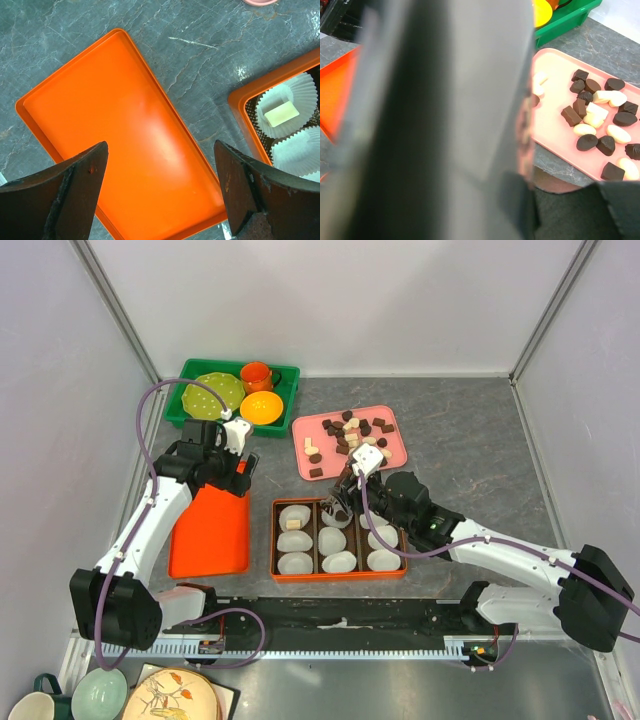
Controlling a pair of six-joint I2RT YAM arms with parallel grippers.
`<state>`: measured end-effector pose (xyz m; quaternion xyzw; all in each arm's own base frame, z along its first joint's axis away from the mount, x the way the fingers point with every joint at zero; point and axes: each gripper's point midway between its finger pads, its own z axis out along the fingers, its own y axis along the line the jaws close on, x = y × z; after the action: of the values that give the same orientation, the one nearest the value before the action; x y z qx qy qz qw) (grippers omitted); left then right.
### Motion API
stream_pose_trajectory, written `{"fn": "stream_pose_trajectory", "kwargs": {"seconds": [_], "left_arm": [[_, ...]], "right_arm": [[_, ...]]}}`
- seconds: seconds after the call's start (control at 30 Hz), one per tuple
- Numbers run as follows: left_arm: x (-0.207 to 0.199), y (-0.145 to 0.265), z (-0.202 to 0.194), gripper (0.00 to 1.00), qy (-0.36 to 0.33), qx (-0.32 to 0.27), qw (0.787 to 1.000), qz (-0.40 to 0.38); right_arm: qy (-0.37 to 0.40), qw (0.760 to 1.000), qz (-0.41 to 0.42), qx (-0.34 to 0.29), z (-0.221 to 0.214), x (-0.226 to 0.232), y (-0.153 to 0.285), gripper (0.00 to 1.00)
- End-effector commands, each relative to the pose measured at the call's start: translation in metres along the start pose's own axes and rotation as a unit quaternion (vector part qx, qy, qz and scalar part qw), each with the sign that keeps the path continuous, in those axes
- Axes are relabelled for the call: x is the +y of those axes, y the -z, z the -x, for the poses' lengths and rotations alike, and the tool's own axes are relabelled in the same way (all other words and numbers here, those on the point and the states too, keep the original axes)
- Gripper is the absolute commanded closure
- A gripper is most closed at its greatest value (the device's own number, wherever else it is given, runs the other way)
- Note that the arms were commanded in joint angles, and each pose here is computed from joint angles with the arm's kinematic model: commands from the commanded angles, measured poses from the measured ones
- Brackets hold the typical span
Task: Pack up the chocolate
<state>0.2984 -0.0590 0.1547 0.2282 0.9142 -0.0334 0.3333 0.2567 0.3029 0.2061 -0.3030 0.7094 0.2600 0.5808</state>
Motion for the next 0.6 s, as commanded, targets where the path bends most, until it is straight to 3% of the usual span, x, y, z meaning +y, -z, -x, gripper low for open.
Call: {"fn": "stream_pose_trajectory", "kwargs": {"seconds": [0.0,0.2,0.33,0.57], "left_arm": [[0.0,0.007,0.003,0.07,-0.009,-0.012,1.0,-0.002],[0.0,0.007,0.004,0.07,-0.008,-0.014,1.0,-0.002],[0.0,0.008,0.005,0.07,-0.008,-0.016,1.0,-0.002],[-0.001,0.008,0.002,0.07,-0.008,-0.016,1.0,-0.002]], "right_arm": [[-0.004,1.0,-0.005,-0.028,0.016,0.0,0.0,0.49],[-0.004,0.998,-0.008,-0.058,0.04,-0.001,0.003,0.53],[-0.002,0.993,-0.056,-0.106,0.078,-0.018,-0.001,0.56],[0.026,0.985,-0.114,-0.127,0.109,-0.044,-0.04,0.59]]}}
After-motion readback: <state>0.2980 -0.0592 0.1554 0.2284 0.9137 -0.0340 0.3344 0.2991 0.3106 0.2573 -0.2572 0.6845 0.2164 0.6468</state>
